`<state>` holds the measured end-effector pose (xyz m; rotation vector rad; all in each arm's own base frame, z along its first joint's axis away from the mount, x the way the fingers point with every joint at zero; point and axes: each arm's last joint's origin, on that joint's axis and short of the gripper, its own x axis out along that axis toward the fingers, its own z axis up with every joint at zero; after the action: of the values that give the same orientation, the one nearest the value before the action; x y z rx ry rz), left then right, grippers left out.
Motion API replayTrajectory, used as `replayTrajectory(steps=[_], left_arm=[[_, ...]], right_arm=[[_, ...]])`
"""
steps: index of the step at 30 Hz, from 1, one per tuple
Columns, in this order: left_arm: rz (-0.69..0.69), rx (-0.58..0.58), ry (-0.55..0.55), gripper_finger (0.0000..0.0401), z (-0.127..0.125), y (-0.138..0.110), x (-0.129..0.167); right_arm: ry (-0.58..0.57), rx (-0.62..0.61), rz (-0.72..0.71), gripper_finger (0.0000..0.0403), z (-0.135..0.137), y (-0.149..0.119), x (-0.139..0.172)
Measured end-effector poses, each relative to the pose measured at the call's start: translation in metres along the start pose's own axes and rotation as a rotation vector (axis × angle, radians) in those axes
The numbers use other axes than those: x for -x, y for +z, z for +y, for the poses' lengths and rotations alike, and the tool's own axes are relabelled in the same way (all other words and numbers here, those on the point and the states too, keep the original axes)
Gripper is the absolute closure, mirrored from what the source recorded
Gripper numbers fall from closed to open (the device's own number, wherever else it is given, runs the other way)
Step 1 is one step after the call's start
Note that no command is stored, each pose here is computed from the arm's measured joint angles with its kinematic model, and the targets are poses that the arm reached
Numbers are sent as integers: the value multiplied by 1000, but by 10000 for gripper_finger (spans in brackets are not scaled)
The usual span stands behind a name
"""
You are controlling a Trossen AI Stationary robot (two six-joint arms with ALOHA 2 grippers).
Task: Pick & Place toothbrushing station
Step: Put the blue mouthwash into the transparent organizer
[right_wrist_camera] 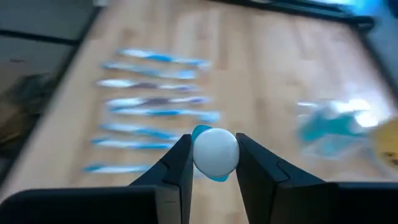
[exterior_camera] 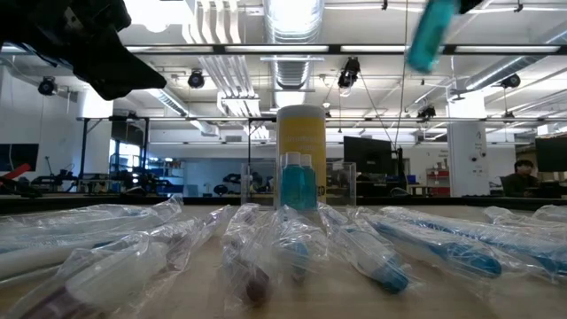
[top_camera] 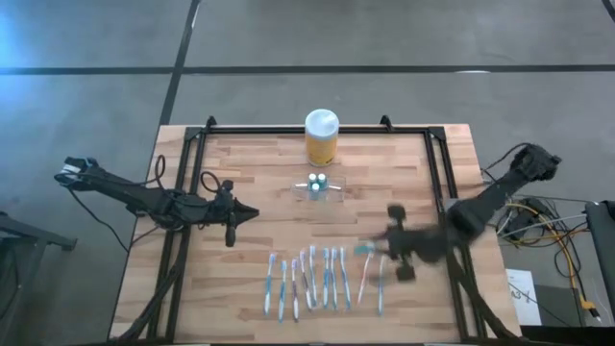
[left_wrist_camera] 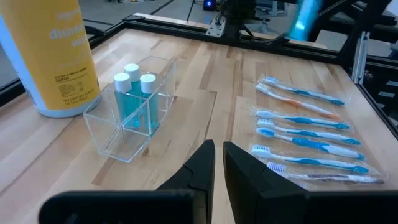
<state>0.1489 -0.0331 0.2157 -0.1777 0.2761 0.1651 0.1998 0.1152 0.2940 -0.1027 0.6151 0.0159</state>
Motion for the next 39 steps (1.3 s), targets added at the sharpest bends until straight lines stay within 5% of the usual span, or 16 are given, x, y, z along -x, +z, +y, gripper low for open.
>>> replayTrajectory(steps=[10,16,25,39], left_arm=[[0,-81,0,364,0,0,0],[-3,-132,-1,364,0,0,0],[-3,-88,0,364,0,0,0],[-2,-91,0,364,0,0,0]], right_arm=[[28,58,18,318,-127,25,-32],[6,45,167,318,-176,37,-62],[37,159,329,318,-193,56,-124],[68,268,352,318,-196,65,-123]])
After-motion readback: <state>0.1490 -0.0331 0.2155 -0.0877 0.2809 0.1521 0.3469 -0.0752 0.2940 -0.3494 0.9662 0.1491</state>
